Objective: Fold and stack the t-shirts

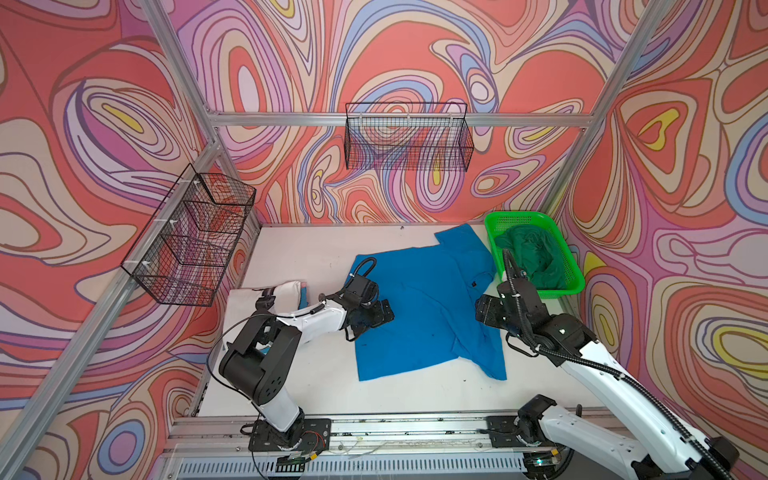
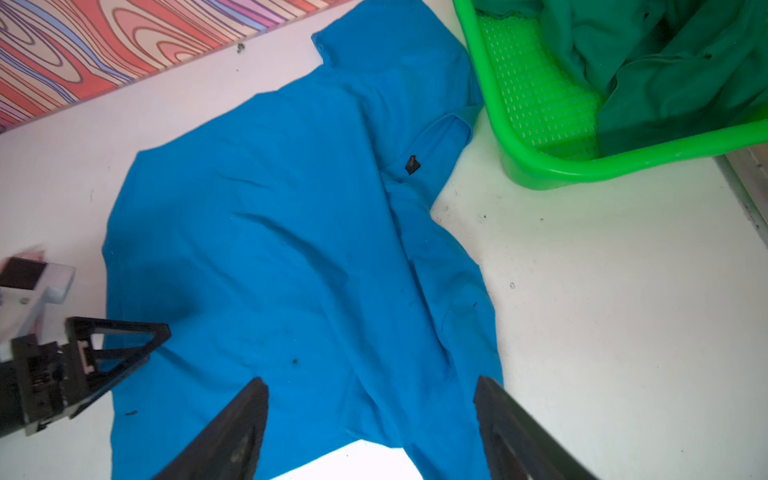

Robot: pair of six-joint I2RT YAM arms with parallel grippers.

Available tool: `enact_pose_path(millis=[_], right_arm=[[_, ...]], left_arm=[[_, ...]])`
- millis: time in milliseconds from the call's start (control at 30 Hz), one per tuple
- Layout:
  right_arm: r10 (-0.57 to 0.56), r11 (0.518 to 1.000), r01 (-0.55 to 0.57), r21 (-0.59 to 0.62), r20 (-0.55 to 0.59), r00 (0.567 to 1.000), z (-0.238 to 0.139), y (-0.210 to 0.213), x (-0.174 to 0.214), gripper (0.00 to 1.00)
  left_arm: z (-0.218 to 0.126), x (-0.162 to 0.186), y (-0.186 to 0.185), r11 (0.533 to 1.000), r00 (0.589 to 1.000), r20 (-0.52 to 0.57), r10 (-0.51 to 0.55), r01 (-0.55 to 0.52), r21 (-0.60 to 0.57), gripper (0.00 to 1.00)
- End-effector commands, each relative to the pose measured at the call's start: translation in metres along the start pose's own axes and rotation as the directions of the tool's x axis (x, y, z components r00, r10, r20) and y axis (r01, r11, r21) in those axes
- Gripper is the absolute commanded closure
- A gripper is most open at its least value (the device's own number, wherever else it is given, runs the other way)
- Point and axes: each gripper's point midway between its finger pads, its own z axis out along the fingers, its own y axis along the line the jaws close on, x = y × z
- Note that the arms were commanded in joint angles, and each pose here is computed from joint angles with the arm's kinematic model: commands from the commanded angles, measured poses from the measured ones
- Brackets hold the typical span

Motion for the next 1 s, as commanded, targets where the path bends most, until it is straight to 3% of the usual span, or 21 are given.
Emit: enact_pose_path(millis=[0,200,400,567,800,967], right_arm=[[0.022,1.000,-0.021,0.014,-0.063,0.998,0.022,0.000,0.010,0.20],[0.040,0.999,-0.038,0.013,-0.119,0.992,0.061,0.005,0.016,0.28],[0.132,0.988,-0.116,0.098,-0.176,0.975,0.106,-0.039,0.027,0.31],[0.158,0.983,-0.137,0.118,-0.195,0.968,0.124,-0.047,0.038,0.37],[0.186,0.979,-0.200,-0.040,-0.229,0.956,0.140,-0.022,0.052,0.38],[0.184,0.977,-0.205,-0.060,-0.250,0.951,0.152,-0.021,0.065,0.48]], left_arm=[[-0.008,0.060,0.130,0.893,0.977,-0.174,-0.127,0.036,-0.449,0.03],[-0.034,0.038,0.146,0.872,0.977,-0.111,-0.182,0.108,-0.478,0.02],[-0.047,0.023,0.145,0.865,0.980,-0.108,-0.167,0.094,-0.493,0.02],[-0.062,0.009,0.154,0.857,0.982,-0.094,-0.164,0.095,-0.507,0.01],[-0.060,0.005,0.154,0.870,0.976,-0.094,-0.196,0.129,-0.475,0.02],[-0.060,0.004,0.153,0.874,0.977,-0.092,-0.192,0.127,-0.469,0.03]])
